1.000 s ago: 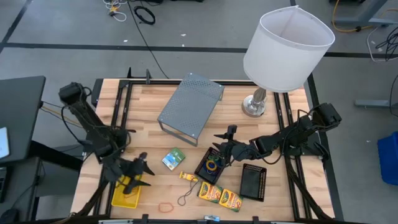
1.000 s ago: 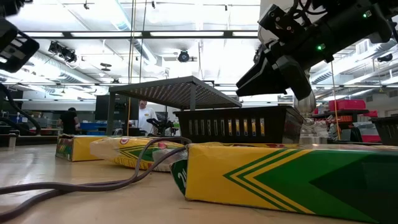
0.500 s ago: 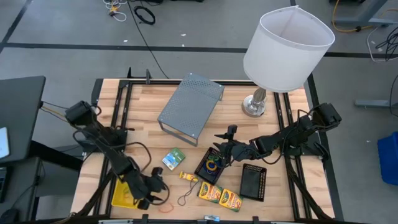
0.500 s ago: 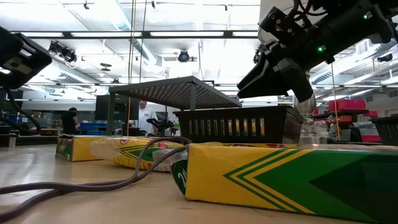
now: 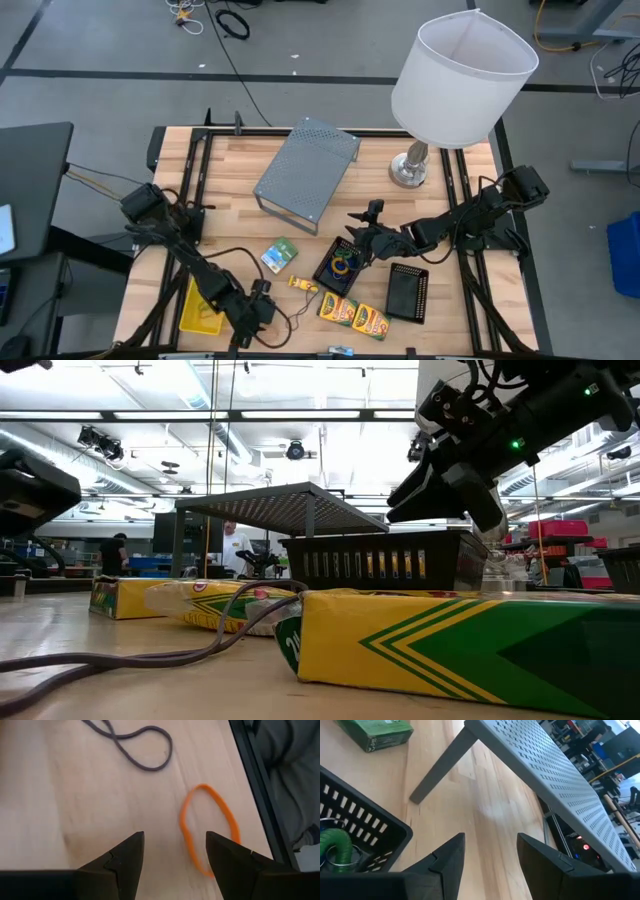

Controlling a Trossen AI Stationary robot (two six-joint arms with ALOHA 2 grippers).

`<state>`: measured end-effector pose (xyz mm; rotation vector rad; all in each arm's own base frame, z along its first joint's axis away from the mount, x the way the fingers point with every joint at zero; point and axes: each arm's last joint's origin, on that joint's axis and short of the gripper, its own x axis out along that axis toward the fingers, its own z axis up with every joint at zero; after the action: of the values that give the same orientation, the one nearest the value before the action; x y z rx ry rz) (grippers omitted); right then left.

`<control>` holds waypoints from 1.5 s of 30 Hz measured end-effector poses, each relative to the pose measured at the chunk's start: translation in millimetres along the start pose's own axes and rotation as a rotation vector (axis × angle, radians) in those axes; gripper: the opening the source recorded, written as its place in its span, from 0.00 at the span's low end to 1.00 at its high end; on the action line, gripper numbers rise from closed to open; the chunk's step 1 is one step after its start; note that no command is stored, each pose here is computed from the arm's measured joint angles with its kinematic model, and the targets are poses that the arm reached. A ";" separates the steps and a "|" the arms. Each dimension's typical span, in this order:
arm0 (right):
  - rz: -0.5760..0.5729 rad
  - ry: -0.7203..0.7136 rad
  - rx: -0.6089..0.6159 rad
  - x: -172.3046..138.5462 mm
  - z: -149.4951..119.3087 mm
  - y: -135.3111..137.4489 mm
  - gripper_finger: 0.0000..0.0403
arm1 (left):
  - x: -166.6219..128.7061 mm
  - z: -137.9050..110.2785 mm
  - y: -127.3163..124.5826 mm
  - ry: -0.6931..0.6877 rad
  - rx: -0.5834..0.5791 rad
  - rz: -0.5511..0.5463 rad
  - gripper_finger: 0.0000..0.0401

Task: Pick & Place Office Desk Supplies
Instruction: Put the orange rubber band into the yellow bin

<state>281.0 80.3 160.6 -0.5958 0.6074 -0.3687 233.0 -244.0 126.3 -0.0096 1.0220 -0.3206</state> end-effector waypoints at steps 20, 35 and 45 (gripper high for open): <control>-0.002 0.004 0.003 -0.1 -0.5 0.0 0.47 | 21.8 -2.2 0.5 0.045 -0.012 0.088 0.21; -0.004 0.012 -0.004 0.0 -1.4 0.1 0.47 | 6.3 3.7 10.6 0.060 -0.035 0.110 0.01; -0.003 0.017 0.001 0.0 -2.0 0.3 0.47 | -3.3 11.7 7.2 0.013 0.008 0.063 0.00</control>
<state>279.7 79.7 159.2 -0.5931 0.6224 -0.3775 243.0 -237.9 134.1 0.0320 1.0322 -0.2680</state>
